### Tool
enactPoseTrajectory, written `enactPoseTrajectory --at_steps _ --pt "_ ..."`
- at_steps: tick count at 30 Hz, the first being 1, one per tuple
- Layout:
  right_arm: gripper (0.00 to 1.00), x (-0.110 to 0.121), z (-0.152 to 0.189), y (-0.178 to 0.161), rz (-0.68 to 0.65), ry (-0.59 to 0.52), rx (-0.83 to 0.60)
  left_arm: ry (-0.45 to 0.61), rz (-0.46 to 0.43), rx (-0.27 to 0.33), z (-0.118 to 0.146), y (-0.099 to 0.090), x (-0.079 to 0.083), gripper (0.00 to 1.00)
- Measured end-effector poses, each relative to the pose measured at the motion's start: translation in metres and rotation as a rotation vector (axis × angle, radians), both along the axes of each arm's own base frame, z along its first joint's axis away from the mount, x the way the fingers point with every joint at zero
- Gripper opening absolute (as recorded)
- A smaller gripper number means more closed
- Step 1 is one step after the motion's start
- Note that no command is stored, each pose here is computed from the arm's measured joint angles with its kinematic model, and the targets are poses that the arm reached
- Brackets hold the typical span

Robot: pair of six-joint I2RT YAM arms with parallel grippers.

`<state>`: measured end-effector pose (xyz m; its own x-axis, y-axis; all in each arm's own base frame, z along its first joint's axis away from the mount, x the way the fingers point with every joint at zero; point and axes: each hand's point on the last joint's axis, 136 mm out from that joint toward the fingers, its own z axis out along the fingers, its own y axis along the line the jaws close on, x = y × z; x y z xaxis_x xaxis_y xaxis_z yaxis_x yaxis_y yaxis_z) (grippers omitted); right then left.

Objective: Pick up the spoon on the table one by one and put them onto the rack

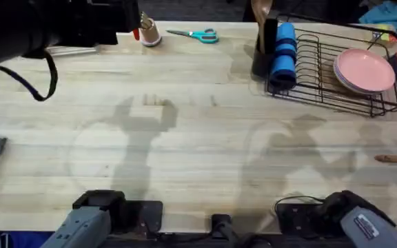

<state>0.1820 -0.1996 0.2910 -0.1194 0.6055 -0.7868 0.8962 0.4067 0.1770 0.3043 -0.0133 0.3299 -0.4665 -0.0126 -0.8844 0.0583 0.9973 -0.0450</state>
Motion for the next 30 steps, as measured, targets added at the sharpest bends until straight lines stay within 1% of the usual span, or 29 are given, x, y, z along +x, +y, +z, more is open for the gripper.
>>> enactPoseTrajectory --at_steps 7,11,16,22,27,30 --pt "0.995 -0.036 -0.001 -0.027 -0.185 -0.015 0.015 0.0 0.0 0.0 0.0 0.0 0.0 0.993" --pt "0.995 -0.048 -0.008 -0.041 -0.252 0.001 0.036 0.0 0.0 0.0 0.0 0.0 0.0 0.993" --pt "0.995 -0.048 -0.027 -0.058 -0.292 0.046 0.089 0.0 0.0 0.0 0.0 0.0 0.0 0.993" --pt "0.995 -0.048 -0.065 -0.078 -0.33 0.138 0.188 0.0 0.0 0.0 0.0 0.0 0.0 0.993" --pt "0.995 -0.044 -0.095 -0.087 -0.337 0.208 0.263 0.0 0.0 0.0 0.0 0.0 0.0 0.993" --pt "0.995 -0.042 -0.107 -0.09 -0.355 0.218 0.3 0.0 0.0 0.0 0.0 0.0 0.0 0.993"
